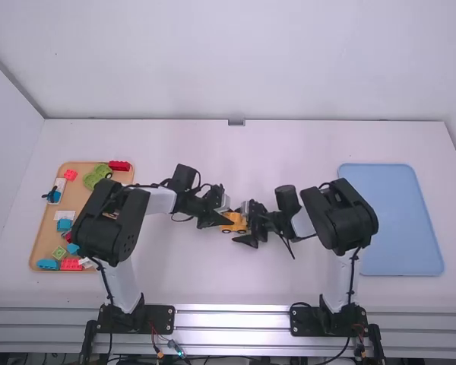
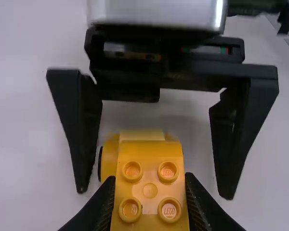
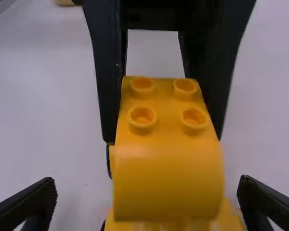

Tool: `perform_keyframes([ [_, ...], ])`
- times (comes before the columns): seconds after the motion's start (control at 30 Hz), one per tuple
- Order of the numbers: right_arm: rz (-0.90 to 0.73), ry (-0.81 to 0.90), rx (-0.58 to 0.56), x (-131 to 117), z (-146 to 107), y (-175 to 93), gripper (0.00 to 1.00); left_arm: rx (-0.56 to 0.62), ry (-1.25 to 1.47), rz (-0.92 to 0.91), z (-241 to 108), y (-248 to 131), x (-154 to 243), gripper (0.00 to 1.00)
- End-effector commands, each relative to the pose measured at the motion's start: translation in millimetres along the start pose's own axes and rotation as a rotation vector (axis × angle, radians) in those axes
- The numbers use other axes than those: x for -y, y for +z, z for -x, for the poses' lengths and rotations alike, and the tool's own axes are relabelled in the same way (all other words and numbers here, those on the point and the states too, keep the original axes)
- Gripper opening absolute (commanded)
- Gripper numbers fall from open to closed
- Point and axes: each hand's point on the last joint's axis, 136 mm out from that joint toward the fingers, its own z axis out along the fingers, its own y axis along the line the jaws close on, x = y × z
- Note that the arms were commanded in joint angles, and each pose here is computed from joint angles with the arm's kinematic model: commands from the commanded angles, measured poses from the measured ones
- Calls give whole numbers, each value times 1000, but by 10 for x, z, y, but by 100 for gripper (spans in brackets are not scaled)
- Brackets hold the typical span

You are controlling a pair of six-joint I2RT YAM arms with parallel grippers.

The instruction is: Assemble lego blocks to make yellow taxi

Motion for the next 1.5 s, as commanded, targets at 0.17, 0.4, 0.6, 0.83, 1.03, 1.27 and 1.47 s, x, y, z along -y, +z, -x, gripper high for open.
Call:
perform_keyframes([
  [0.17,11,-41,-9,63,-37,-19,78,-15,-68,28,8,-6,-41,2],
  [0.4,-18,-44,-56,91,-91,35,78,-19,-68,14,17,30,-1,2],
  [0.6,-38,-25,-74,128,-125,26,77,-22,-63,8,13,36,17,2],
  [0.83,-34,-36,-83,109,-129,58,46,-12,-22,5,8,52,43,2],
  [1.03,-35,-62,-84,117,-130,53,41,13,-45,60,-1,66,-21,2],
  [1.27,-38,-66,-82,139,-114,57,41,20,-29,67,40,30,27,2],
  [1.47,-37,-64,-82,136,-116,57,42,-18,38,79,74,-40,65,2],
])
